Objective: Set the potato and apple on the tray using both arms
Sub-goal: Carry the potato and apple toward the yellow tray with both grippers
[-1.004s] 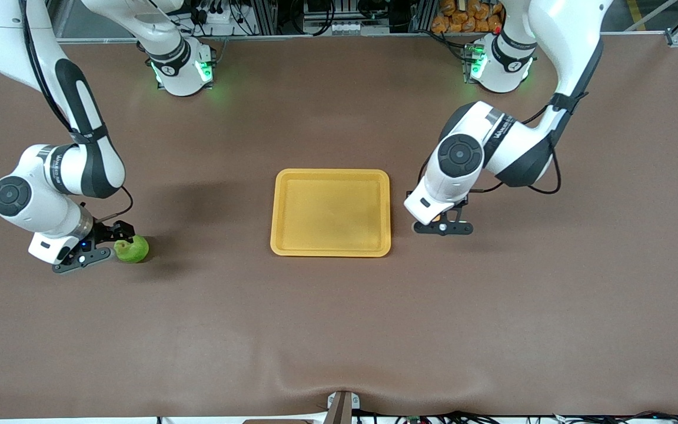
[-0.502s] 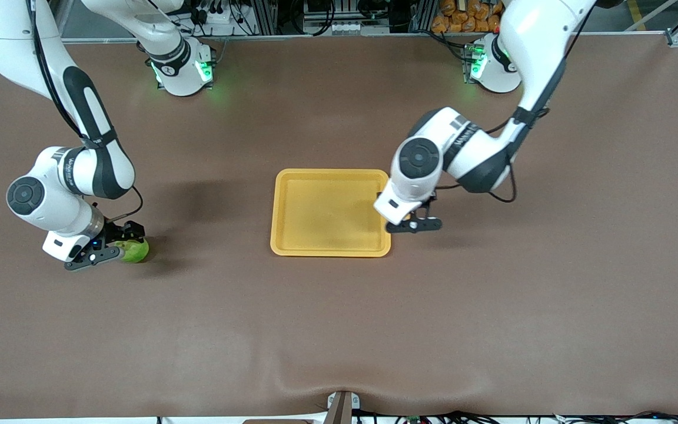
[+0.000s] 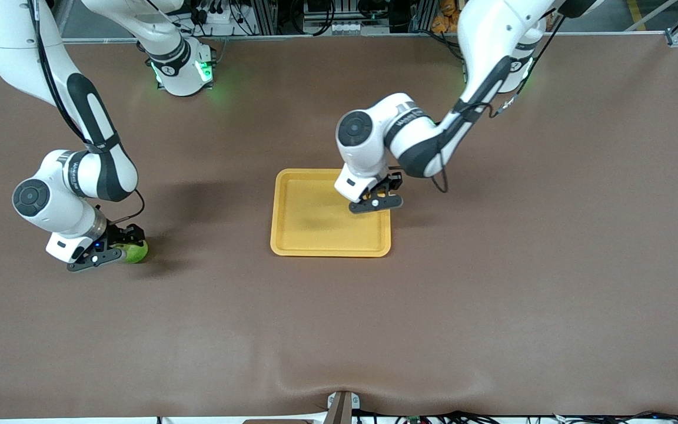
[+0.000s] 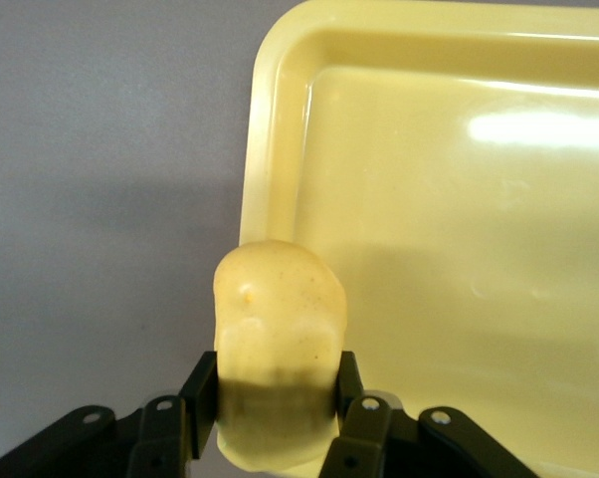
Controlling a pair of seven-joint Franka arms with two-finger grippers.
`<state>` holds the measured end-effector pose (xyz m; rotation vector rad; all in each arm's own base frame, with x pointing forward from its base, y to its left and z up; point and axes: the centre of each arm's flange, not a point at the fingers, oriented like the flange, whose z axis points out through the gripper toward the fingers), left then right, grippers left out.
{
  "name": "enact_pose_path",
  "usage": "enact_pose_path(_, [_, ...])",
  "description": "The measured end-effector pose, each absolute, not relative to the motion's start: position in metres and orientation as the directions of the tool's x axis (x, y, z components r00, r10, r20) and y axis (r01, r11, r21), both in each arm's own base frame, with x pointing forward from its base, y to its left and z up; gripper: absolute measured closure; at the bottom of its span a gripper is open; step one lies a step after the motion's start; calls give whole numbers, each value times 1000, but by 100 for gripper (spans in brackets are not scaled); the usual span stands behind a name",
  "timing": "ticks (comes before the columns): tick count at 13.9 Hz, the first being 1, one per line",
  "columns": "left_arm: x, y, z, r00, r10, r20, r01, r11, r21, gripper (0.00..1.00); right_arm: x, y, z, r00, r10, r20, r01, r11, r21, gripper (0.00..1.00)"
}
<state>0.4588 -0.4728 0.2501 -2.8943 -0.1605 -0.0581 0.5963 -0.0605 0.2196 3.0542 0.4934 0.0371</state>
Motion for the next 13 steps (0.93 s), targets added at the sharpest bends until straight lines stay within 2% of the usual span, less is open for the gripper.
enact_pose_path(4, [446, -486, 228, 985, 137, 103, 159, -953, -259, 49, 599, -61, 222, 949, 315, 29, 313, -948, 57, 21])
enact_pose_path(9, [447, -484, 217, 986, 140, 90, 160, -950, -269, 49, 620, -31, 261, 928, 356, 111, 351, -934, 64, 21])
enact_pose_path(13, [446, -484, 207, 987, 139, 78, 155, -949, -273, 49, 620, 49, 275, 933, 322, 163, 333, -942, -45, 21])
